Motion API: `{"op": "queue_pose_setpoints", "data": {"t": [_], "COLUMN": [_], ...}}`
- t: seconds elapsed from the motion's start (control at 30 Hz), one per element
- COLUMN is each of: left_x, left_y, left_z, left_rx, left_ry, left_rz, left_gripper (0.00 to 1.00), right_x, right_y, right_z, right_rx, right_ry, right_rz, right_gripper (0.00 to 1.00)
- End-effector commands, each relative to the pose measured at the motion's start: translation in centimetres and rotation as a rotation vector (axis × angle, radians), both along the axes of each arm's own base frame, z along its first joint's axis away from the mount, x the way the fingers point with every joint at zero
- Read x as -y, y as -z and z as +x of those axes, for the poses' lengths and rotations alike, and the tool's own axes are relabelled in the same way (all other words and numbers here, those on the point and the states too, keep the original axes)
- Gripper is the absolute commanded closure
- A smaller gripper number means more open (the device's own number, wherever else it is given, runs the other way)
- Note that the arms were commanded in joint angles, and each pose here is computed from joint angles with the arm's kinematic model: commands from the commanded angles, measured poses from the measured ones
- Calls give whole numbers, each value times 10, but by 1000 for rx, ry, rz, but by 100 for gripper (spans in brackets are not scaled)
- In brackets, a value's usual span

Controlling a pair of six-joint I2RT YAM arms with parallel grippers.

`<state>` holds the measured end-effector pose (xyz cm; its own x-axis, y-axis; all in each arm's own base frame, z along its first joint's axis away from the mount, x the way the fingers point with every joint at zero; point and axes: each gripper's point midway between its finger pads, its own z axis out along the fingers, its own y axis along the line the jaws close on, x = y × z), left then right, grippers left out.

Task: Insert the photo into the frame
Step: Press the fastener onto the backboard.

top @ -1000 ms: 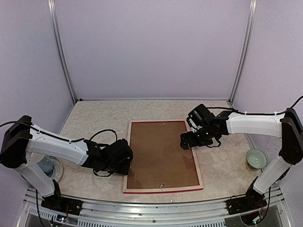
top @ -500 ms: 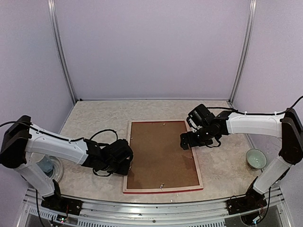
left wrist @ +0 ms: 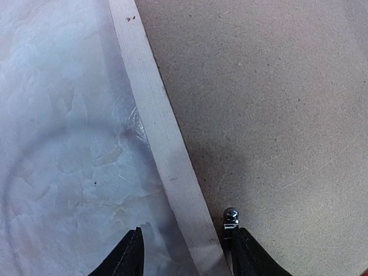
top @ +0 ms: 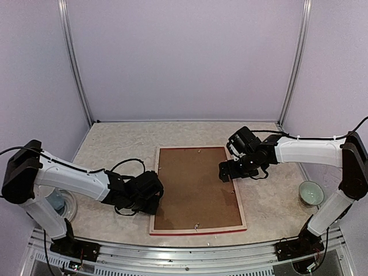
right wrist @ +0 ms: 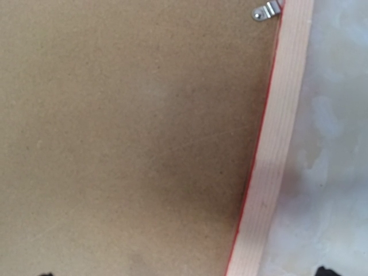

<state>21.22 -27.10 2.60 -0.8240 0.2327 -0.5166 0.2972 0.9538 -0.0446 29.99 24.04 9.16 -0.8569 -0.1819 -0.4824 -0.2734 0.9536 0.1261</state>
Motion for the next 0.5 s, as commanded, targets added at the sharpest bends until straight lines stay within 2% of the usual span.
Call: {"op": "queue_pose_setpoints", "data": {"t": [0.0, 0.27, 0.47], "left_x": [-4, -7, -2], "left_y": [18, 21, 14], "left_z": [-6, -6, -4], "left_rx": [-34, -35, -22], "left_ry": [20, 19, 20], "left_rz": [48, 66, 33], "left_gripper": [48, 56, 56], "right_x": [-5, -5, -5], "right_y": [0, -2, -2], "right_z": [0, 0, 1], "right_rx": [6, 8, 7], "right_ry": [-9, -10, -12], "right_rz": [-2, -1, -5], "right_gripper": [1, 1, 1]}}
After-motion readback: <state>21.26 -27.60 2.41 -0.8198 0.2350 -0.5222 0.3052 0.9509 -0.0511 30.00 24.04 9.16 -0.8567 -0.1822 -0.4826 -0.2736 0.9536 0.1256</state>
